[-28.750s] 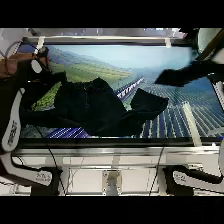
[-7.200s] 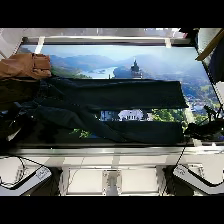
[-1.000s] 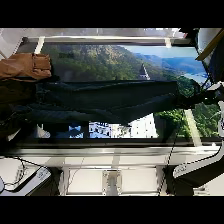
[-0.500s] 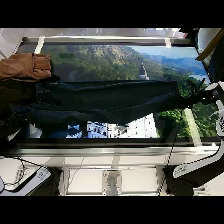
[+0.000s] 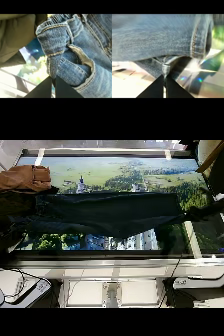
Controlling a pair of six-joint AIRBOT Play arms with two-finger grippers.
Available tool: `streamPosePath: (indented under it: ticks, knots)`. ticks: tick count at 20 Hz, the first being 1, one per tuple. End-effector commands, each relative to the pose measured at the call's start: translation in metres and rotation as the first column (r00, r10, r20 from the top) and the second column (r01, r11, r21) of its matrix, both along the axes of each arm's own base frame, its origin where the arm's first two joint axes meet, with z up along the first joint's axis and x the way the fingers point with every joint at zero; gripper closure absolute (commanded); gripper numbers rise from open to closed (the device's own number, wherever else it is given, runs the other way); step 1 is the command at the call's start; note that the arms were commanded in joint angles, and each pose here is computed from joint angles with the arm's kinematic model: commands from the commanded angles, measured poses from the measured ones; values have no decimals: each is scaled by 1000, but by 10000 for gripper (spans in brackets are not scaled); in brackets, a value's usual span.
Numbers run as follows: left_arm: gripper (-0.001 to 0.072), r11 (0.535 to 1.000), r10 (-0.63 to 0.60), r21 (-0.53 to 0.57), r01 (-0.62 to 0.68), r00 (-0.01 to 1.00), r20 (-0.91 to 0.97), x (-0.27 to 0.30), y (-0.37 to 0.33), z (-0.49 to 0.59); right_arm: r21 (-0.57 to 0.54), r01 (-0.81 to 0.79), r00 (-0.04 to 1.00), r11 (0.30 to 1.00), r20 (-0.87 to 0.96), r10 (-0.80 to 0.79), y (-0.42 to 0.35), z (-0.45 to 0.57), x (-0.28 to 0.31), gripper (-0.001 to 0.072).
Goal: Fold the clothes and pants, and hang the long-sleeved shirts on hangers.
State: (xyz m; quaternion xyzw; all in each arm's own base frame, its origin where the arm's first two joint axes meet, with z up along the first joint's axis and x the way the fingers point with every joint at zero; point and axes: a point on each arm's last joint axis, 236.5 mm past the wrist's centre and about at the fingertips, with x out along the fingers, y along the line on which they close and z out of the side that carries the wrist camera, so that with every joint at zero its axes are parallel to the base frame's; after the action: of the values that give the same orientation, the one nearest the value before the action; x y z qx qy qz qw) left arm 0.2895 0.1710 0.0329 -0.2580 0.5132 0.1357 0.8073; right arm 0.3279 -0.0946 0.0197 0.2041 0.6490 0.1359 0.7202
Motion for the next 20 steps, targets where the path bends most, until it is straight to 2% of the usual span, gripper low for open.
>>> streamPosePath:
  ticks: [1,4,7,12,14,17,18,20]
  knots:
    - [687,1000,-15,-2,15,1000,-3,-1,-1,10,-56,47,997,997,65,-43,-8,73,-54,690]
    - [686,1000,-21,9,21,1000,-4,-1,0,16,-164,147,972,975,205,-113,-22,116,-72,691]
    - [687,999,-21,39,23,999,-40,-8,8,11,-229,283,924,931,326,-201,-52,131,-59,692]
    - [687,999,-19,43,21,999,-48,-9,9,10,-112,305,934,946,229,-274,-66,76,-35,692]
    - [687,1000,26,7,-26,999,-30,-5,5,12,7,322,898,947,316,-307,-60,81,-2,691]
    - [687,999,39,-35,-37,998,57,14,-2,24,134,388,741,912,542,-395,-70,132,52,692]
    - [687,998,40,-41,-37,996,76,17,-3,29,131,394,710,910,585,-392,-75,150,59,692]
    - [687,999,37,-19,-35,994,100,19,-2,42,50,373,713,926,624,-321,-79,175,55,692]
